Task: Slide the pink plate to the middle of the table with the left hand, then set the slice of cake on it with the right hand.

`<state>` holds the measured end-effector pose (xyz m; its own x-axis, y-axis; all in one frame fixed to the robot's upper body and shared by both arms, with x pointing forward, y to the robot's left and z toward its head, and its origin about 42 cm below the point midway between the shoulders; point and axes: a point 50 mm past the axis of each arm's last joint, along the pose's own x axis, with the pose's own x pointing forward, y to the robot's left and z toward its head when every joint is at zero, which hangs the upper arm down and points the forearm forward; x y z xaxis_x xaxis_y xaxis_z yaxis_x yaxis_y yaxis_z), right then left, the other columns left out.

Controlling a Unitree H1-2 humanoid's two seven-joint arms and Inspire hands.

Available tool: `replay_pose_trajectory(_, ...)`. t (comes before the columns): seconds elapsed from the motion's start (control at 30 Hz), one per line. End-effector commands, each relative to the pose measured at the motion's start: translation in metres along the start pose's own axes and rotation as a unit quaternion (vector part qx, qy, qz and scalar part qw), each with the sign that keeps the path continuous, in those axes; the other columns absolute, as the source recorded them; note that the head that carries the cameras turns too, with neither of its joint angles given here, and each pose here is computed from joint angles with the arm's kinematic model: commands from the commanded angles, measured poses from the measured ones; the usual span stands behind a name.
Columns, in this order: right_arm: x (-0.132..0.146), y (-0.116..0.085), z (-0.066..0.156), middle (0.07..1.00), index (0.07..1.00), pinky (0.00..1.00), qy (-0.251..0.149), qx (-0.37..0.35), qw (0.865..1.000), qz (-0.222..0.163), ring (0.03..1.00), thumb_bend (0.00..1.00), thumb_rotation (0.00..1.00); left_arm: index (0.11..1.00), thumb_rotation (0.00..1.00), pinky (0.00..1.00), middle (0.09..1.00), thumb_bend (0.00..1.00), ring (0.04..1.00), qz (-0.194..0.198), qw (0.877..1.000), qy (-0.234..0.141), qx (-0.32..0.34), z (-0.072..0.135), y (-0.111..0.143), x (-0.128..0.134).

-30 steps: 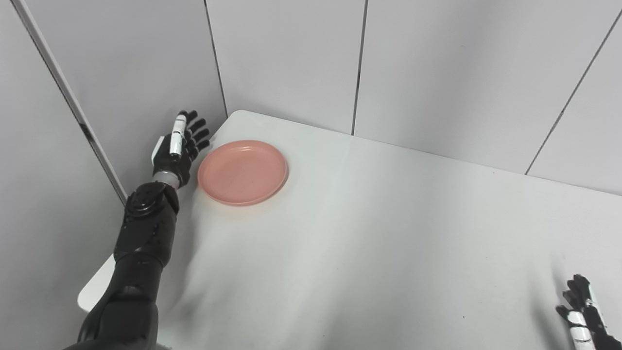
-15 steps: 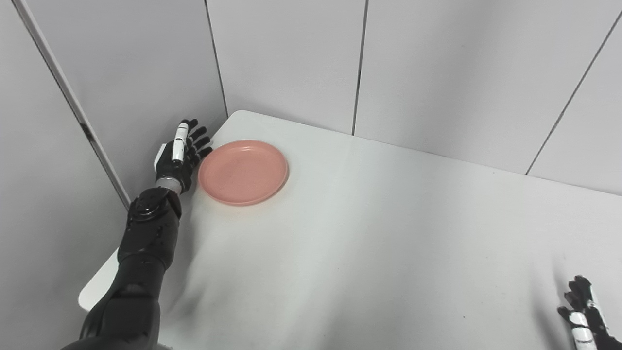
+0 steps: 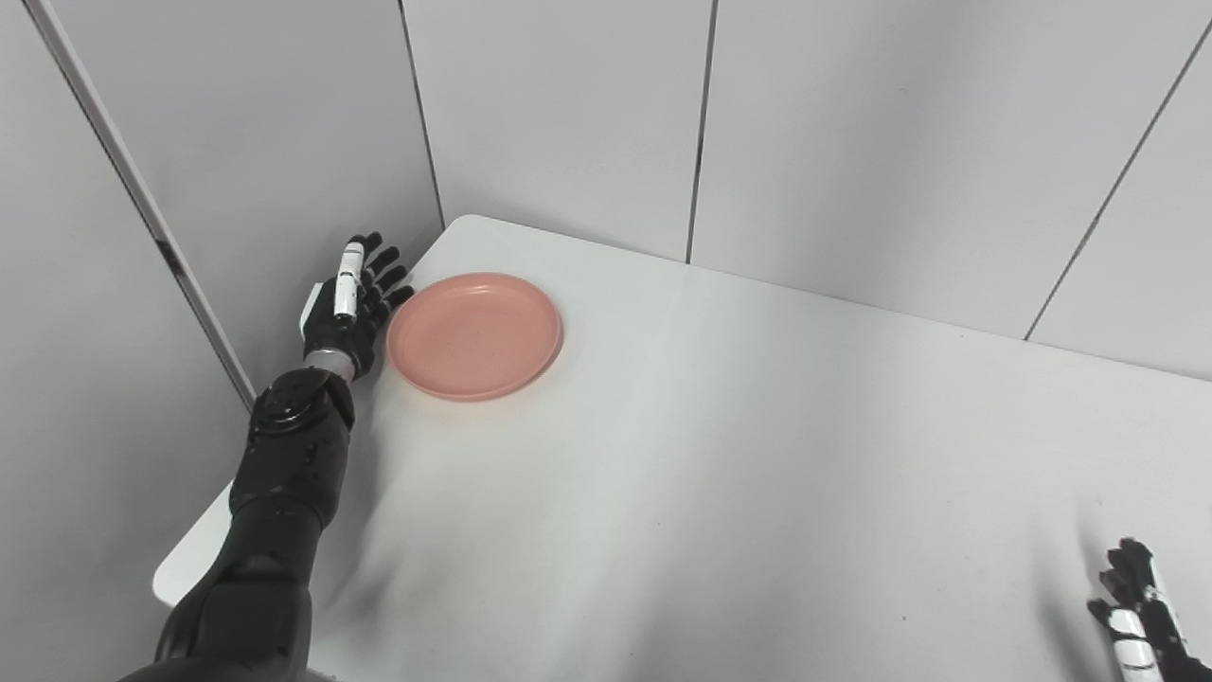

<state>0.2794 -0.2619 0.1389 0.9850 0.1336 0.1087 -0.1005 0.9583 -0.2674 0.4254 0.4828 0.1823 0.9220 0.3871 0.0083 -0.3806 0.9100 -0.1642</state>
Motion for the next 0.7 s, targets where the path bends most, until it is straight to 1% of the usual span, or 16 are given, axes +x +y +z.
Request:
replay_pose_trajectory(0.0,-0.004,-0.008,0.0,0.984,0.995,1.0,0.006,-0.012,1.0,-0.005,0.981,0.25,1.0,0.903,1.0,0.89,0.915,0.35,0.902,-0.015,1.0,-0.02,0.002,0.008,-0.008,0.002)
replay_pose_trajectory(0.07,-0.004,-0.007,0.001,0.986,0.997,1.0,0.006,-0.01,1.0,-0.004,0.983,0.25,1.0,0.896,1.0,0.88,0.907,0.36,0.898,-0.023,1.0,-0.016,-0.001,0.005,-0.014,0.0)
replay_pose_trajectory(0.13,-0.004,-0.007,0.001,0.986,0.998,1.0,0.006,-0.005,1.0,-0.005,0.983,0.28,1.0,0.891,1.0,0.88,0.904,0.36,0.898,-0.034,0.999,-0.014,0.0,0.0,-0.021,-0.001)
replay_pose_trajectory(0.33,-0.004,-0.006,0.001,0.98,0.991,0.99,0.006,-0.007,1.0,-0.007,0.972,0.27,1.0,0.895,1.0,0.9,0.908,0.35,0.904,-0.055,0.998,-0.006,-0.024,-0.009,-0.043,-0.006)
replay_pose_trajectory(0.4,-0.004,-0.005,0.002,0.979,0.989,0.99,0.008,-0.007,1.0,-0.007,0.97,0.27,1.0,0.914,1.0,0.89,0.923,0.35,0.915,-0.065,0.997,-0.002,-0.034,-0.011,-0.049,-0.007)
replay_pose_trajectory(0.5,-0.004,-0.005,0.003,0.977,0.986,0.98,0.008,-0.013,1.0,-0.005,0.969,0.27,1.0,0.927,1.0,0.9,0.927,0.34,0.917,-0.079,0.996,0.001,-0.033,-0.017,-0.061,-0.009)
replay_pose_trajectory(0.6,-0.004,-0.005,0.002,0.974,0.984,0.98,0.005,-0.019,1.0,-0.005,0.969,0.28,1.0,0.919,1.0,0.92,0.928,0.35,0.927,-0.093,0.995,0.001,-0.027,-0.024,-0.07,-0.01)
replay_pose_trajectory(0.67,-0.004,-0.005,0.002,0.972,0.983,0.98,0.003,-0.022,1.0,-0.005,0.967,0.28,1.0,0.902,1.0,0.92,0.919,0.35,0.919,-0.094,0.995,0.004,-0.026,-0.027,-0.077,-0.011)
